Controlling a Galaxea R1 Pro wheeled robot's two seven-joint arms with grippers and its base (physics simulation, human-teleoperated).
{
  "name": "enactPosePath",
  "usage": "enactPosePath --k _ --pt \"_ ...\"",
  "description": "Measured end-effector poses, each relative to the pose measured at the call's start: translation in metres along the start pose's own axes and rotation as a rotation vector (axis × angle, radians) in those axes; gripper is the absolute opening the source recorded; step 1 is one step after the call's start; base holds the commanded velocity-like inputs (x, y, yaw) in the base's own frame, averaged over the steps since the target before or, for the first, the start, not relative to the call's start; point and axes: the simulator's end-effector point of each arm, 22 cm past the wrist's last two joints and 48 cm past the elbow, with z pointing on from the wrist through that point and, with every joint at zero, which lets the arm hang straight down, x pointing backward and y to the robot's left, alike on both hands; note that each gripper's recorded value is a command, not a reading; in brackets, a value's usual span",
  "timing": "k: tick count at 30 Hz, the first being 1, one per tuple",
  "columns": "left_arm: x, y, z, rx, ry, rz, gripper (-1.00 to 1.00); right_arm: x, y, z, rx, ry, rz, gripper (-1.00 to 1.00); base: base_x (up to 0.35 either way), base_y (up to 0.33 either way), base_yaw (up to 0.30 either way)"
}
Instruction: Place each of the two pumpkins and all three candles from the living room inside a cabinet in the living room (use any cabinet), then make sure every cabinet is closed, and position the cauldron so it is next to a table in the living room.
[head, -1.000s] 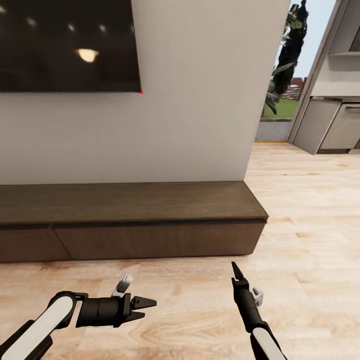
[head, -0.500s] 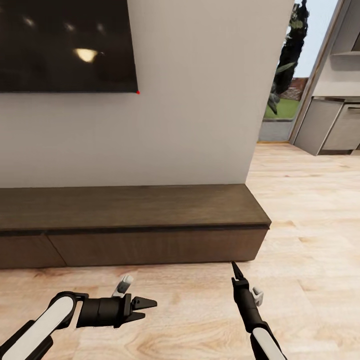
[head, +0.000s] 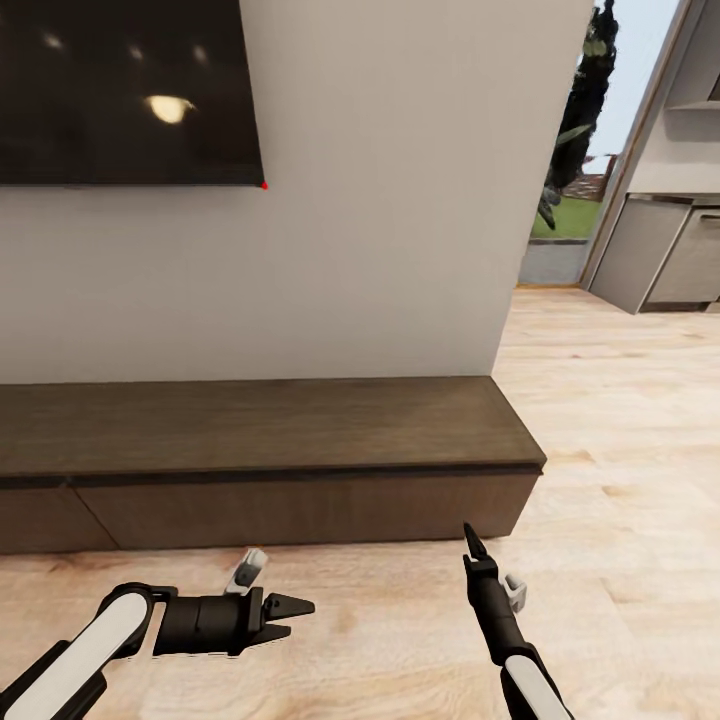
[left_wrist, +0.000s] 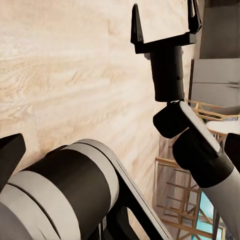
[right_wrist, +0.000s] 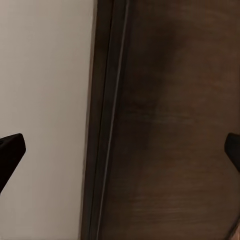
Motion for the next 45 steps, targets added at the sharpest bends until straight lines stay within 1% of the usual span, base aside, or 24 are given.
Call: enactPosePath --k 15,45 --pt "0.0025 -0.0003 0.0022 0.001 0.006 0.0 1.0 0.0 0.0 0.0 0.0 0.0 0.0 1.0 0.151 0.0 0.0" --pt "0.003 0.0 0.0025 0.0 0.008 0.0 1.0 0.0003 -0.0001 0.0 0.0 0.001 -0.003 1.0 0.078 -0.004 0.0"
